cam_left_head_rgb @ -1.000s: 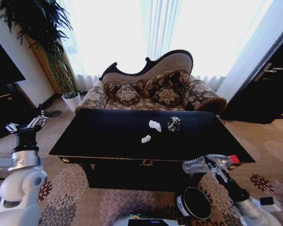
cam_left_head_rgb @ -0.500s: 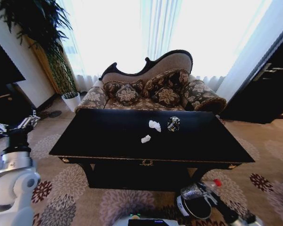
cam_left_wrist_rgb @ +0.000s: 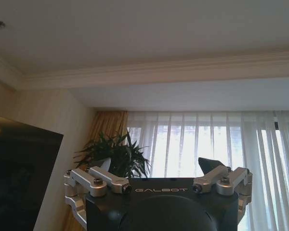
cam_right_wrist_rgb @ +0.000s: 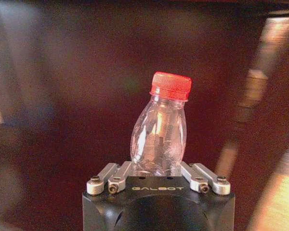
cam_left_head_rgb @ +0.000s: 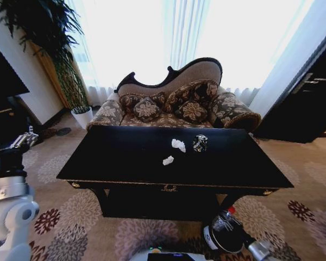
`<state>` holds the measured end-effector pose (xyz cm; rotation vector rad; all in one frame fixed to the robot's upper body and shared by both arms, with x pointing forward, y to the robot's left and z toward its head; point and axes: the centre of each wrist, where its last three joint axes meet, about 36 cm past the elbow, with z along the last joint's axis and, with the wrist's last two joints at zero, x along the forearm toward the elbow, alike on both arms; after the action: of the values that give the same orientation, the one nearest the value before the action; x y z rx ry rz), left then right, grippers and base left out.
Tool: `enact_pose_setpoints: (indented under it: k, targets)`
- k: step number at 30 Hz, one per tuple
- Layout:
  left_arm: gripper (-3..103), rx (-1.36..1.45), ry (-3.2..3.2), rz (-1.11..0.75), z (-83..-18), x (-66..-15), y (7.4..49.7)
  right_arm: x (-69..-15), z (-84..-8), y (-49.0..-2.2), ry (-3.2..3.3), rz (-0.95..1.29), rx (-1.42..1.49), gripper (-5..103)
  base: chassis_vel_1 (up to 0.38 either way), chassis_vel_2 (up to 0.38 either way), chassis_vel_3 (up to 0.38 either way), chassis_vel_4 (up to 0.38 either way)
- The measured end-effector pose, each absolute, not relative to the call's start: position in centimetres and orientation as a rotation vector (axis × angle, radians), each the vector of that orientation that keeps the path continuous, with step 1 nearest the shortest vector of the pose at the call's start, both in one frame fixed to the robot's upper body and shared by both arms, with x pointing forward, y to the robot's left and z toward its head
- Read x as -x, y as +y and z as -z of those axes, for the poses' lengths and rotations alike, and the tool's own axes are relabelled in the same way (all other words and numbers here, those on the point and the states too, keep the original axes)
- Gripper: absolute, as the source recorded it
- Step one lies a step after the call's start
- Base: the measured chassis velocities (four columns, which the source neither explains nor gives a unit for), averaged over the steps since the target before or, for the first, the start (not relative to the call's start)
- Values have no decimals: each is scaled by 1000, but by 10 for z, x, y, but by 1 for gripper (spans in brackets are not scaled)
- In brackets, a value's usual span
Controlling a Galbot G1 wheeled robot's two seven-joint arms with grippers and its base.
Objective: Move to the front of the table and place the trash on the table into the trash bin.
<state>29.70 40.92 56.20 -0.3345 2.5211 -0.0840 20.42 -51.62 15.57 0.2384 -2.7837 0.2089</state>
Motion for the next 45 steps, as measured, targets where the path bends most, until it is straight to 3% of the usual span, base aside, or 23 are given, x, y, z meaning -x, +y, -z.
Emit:
enact_pose_setpoints:
  k: [5,10,29,37,39,40,43,45]
  targets:
    - [100,330,2517,62,-567,-293,407,-214,-147,-505,-2684,-273,57,25,0,0,0,0]
    - [100,334,2515,45,-570,-291,410,-204,-133,-511,-2575,-379,83,25,0,0,0,0]
    - [100,311,2535,65,-566,-290,392,-196,-113,-486,-2527,-308,78,22,0,0,0,0]
    - [100,321,2533,72,-564,-288,392,-195,-114,-485,-2534,-306,57,47,0,0,0,0]
    - [100,321,2533,73,-564,-288,392,-194,-114,-484,-2536,-304,54,47,0,0,0,0]
    - [100,321,2533,73,-564,-288,392,-194,-114,-484,-2537,-304,52,58,0,0,0,0]
    - [100,319,2531,65,-565,-288,393,-194,-115,-484,-2542,-302,35,75,0,0,0,0]
    - [100,318,2530,63,-566,-288,393,-194,-115,-484,-2543,-301,29,75,0,0,0,0]
